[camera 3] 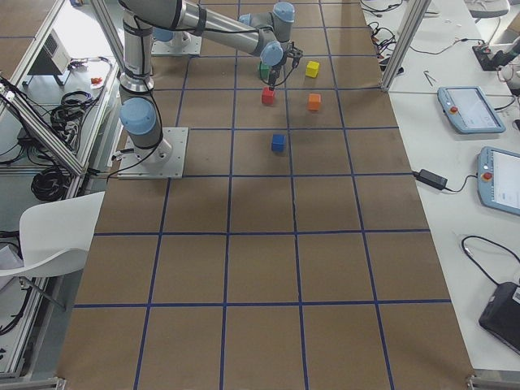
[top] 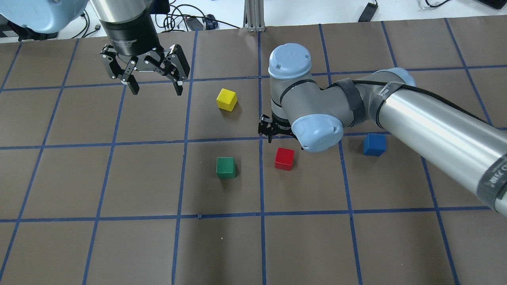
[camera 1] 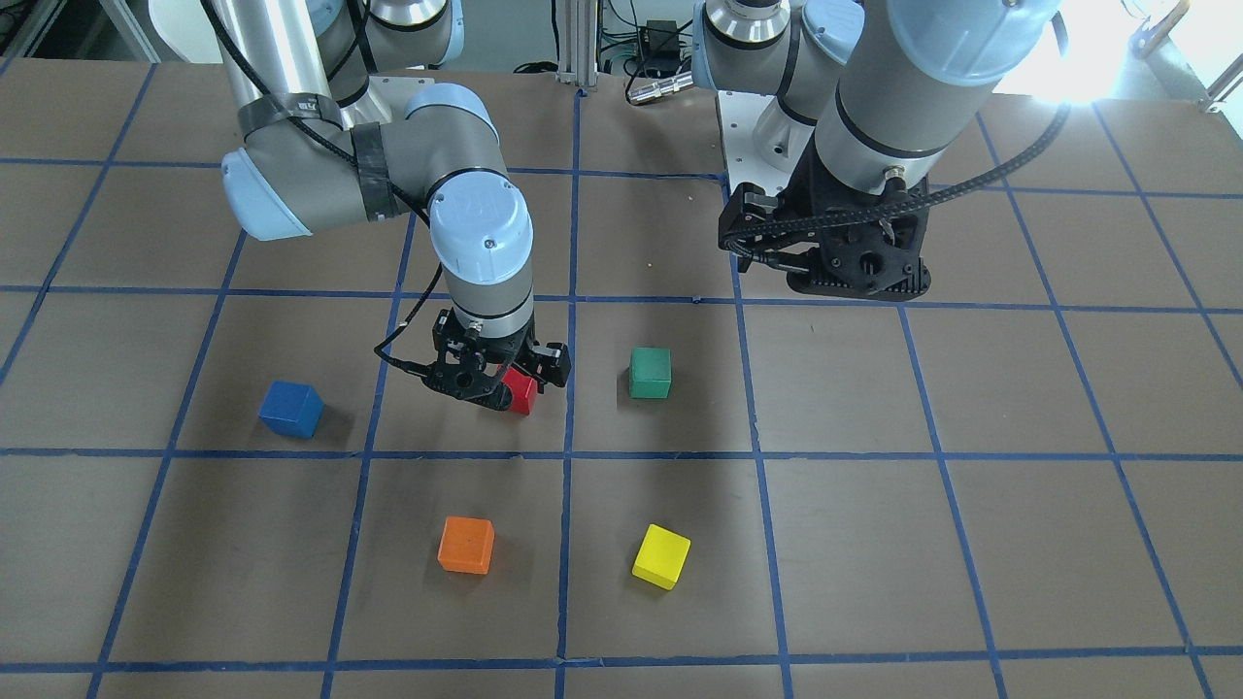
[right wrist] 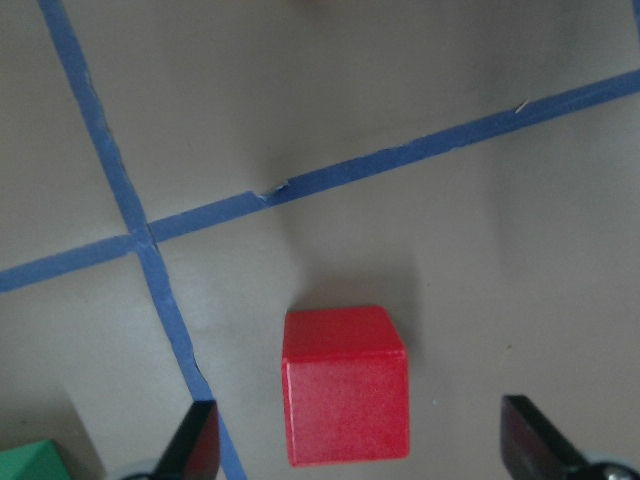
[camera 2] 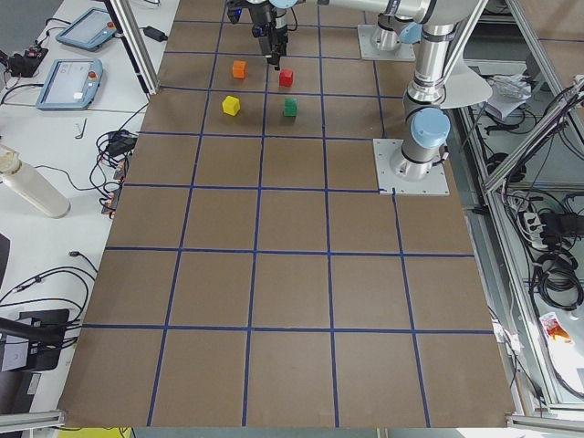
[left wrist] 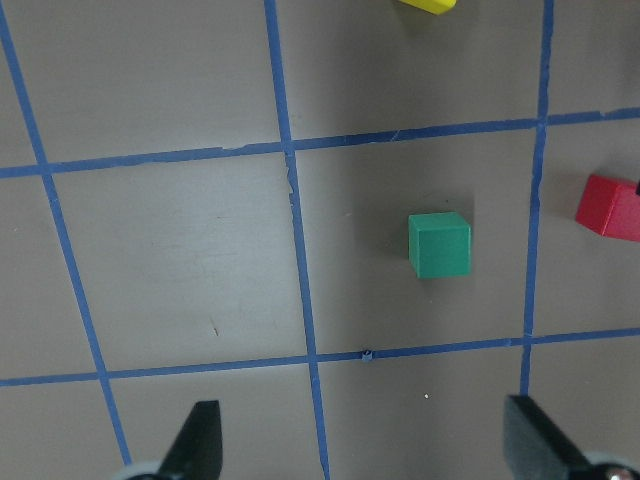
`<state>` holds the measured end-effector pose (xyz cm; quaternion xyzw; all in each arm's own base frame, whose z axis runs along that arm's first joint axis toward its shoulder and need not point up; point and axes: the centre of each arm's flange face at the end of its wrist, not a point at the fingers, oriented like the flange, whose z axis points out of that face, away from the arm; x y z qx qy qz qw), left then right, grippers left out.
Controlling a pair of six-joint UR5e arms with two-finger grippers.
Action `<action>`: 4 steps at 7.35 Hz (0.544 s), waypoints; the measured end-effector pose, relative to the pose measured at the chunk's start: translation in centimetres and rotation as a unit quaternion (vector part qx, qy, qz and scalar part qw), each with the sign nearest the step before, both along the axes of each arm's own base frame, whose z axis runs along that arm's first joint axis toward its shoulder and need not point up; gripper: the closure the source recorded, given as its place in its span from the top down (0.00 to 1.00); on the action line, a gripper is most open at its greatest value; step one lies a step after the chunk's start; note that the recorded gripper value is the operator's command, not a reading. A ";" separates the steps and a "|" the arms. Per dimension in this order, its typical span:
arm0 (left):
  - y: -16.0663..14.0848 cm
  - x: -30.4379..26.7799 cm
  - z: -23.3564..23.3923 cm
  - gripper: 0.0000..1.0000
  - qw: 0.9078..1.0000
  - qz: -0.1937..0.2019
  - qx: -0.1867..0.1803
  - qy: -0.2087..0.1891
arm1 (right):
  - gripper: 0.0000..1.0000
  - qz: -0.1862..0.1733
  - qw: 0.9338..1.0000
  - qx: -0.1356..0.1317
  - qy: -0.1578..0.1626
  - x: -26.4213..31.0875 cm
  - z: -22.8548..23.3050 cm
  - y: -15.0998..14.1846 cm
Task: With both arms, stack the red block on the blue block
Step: 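Reach the right gripper to the red cube and grasp it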
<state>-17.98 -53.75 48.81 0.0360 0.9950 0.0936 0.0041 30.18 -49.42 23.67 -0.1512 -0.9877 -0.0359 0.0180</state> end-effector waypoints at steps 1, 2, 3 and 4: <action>0.0 0.0 -0.1 1.00 1.000 0.000 0.001 0.000 | 1.00 -0.010 1.000 0.001 -0.009 0.0 -1.5 0.8; -0.1 0.0 -0.2 1.00 1.000 0.000 0.002 -0.001 | 1.00 -0.017 1.000 0.001 -0.014 -0.1 -2.5 1.3; -0.1 0.0 -0.3 1.00 1.000 0.000 0.002 -0.001 | 0.76 -0.019 1.000 0.002 -0.015 -0.2 -2.9 1.7; -0.1 0.0 -0.3 1.00 1.000 0.000 0.002 -0.001 | 0.52 -0.018 1.000 0.003 -0.014 -0.2 -3.1 1.9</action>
